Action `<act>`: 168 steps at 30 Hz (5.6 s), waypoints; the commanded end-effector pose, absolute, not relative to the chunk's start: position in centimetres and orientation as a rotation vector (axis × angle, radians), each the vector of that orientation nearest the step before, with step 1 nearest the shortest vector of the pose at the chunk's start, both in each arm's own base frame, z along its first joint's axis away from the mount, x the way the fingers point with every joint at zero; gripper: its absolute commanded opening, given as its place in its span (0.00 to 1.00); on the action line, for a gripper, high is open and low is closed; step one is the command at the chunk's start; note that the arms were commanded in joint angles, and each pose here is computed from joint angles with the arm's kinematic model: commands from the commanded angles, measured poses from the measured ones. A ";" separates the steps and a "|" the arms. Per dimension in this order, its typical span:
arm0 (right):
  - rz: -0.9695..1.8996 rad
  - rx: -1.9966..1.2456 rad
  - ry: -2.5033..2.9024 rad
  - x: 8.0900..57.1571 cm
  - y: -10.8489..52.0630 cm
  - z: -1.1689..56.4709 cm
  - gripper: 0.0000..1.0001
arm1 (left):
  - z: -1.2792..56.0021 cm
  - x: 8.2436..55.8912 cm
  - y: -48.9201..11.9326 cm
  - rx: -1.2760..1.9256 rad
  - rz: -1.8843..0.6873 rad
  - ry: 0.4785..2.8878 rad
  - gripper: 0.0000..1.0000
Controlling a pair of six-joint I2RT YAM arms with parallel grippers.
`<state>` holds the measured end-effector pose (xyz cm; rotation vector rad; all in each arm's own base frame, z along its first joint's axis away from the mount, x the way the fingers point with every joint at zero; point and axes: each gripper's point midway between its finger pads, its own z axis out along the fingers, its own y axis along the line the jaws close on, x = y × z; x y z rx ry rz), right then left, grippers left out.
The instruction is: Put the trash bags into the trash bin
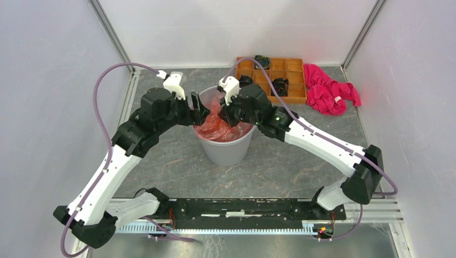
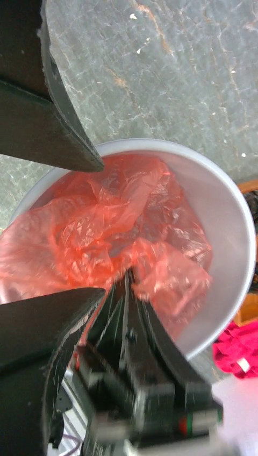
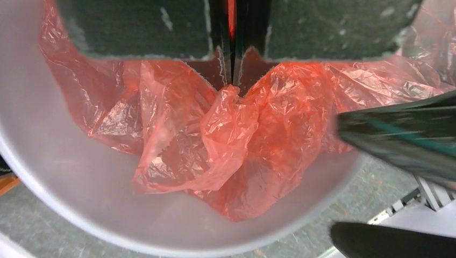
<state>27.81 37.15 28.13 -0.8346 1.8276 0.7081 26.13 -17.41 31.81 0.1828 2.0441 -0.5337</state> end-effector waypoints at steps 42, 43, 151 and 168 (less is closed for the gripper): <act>0.824 -0.631 1.611 24.0 31.7 37.4 0.72 | 37.8 23.1 -17.7 0.245 -0.718 1.784 0.02; 0.824 -0.625 1.610 24.1 31.8 37.3 0.72 | 37.9 22.9 -17.6 0.239 -0.719 1.776 0.02; 0.284 -0.761 1.699 22.7 20.2 30.3 0.69 | 26.3 25.1 -13.3 -0.175 -0.474 2.017 0.13; 0.634 -0.941 1.450 21.9 29.2 38.5 0.85 | 27.1 22.7 -11.3 -0.185 -0.465 1.990 0.08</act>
